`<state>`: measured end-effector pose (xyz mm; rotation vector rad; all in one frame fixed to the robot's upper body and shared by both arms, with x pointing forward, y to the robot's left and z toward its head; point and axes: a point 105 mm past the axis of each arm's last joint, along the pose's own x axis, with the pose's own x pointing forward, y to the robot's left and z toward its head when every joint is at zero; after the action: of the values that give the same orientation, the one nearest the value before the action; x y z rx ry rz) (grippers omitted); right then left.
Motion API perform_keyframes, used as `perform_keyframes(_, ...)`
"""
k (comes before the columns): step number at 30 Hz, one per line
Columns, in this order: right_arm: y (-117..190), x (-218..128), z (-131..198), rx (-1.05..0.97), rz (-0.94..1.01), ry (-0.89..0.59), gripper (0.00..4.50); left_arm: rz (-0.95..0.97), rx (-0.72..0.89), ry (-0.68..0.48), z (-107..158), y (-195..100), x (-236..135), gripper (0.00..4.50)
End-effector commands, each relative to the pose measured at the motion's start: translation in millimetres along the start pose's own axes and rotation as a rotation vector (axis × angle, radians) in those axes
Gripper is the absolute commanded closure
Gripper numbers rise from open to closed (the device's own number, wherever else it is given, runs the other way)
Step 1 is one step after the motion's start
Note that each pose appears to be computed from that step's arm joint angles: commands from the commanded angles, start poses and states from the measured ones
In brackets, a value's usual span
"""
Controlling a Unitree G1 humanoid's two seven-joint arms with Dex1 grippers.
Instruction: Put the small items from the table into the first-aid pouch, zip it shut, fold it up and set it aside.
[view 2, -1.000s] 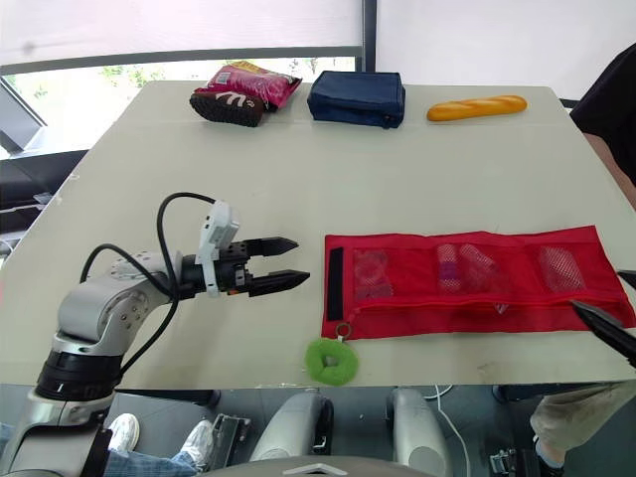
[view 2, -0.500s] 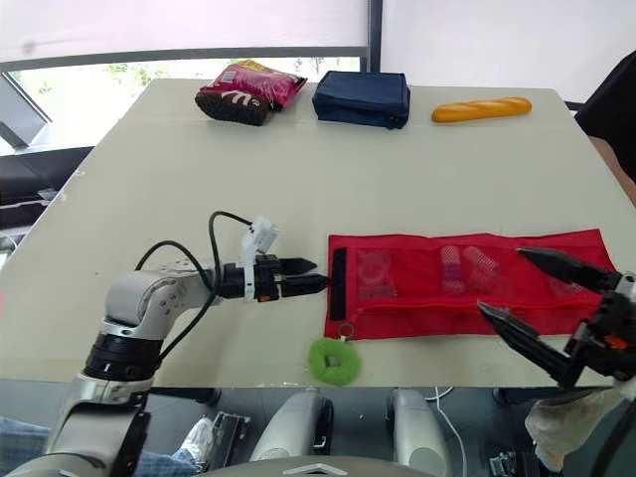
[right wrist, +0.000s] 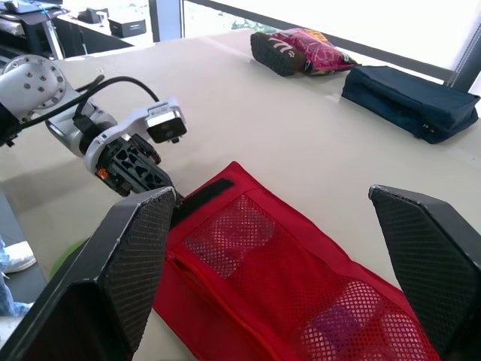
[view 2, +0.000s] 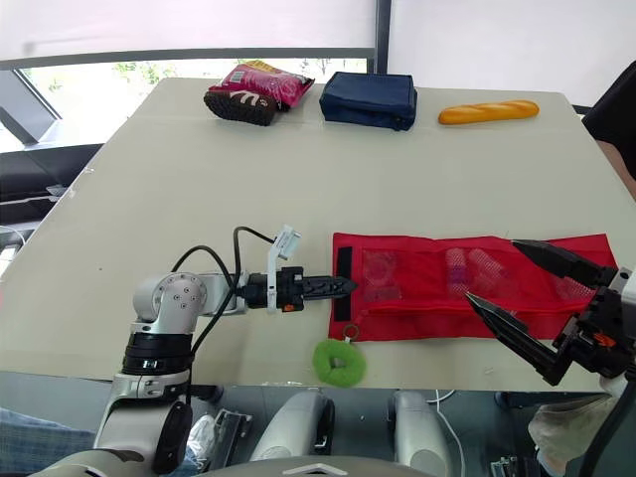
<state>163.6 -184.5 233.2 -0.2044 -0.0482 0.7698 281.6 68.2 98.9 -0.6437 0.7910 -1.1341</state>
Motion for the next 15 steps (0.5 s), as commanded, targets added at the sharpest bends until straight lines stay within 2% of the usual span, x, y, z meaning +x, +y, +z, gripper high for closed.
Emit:
perform_keyframes(1,5,-1,9,-0.035,0.013,-0.021,0.0,-0.029,-0.009,-0.014,4,-5,-1,1.3)
perform_keyframes(4,7,0,8,-0.026,0.025,-0.018,0.0,-0.038,-0.018,-0.043,9,-6,-1,2.18)
perform_keyframes(6,9,2,7,-0.014,0.046,-0.016,0.0,-0.044,-0.021,-0.084,16,-6,-3,3.08)
perform_keyframes(7,11,3,6,-0.01,0.056,-0.015,0.0,-0.046,-0.024,-0.103,20,-6,-3,3.23)
perform_keyframes(8,11,5,6,-0.008,0.063,-0.014,0.0,-0.047,-0.029,-0.118,22,-6,-4,3.76)
perform_keyframes(9,12,8,5,-0.005,0.07,-0.012,0.0,-0.046,-0.033,-0.134,25,-5,-4,3.96)
perform_keyframes(10,12,10,4,-0.003,0.074,-0.012,0.0,-0.045,-0.036,-0.144,27,-5,-5,4.45)
perform_keyframes(12,19,21,-4,0.036,0.115,0.012,0.0,-0.015,-0.046,-0.199,37,1,-5,4.45)
perform_keyframes(15,31,40,-16,0.095,0.184,0.033,0.0,-0.012,-0.061,-0.219,44,2,-3,4.45)
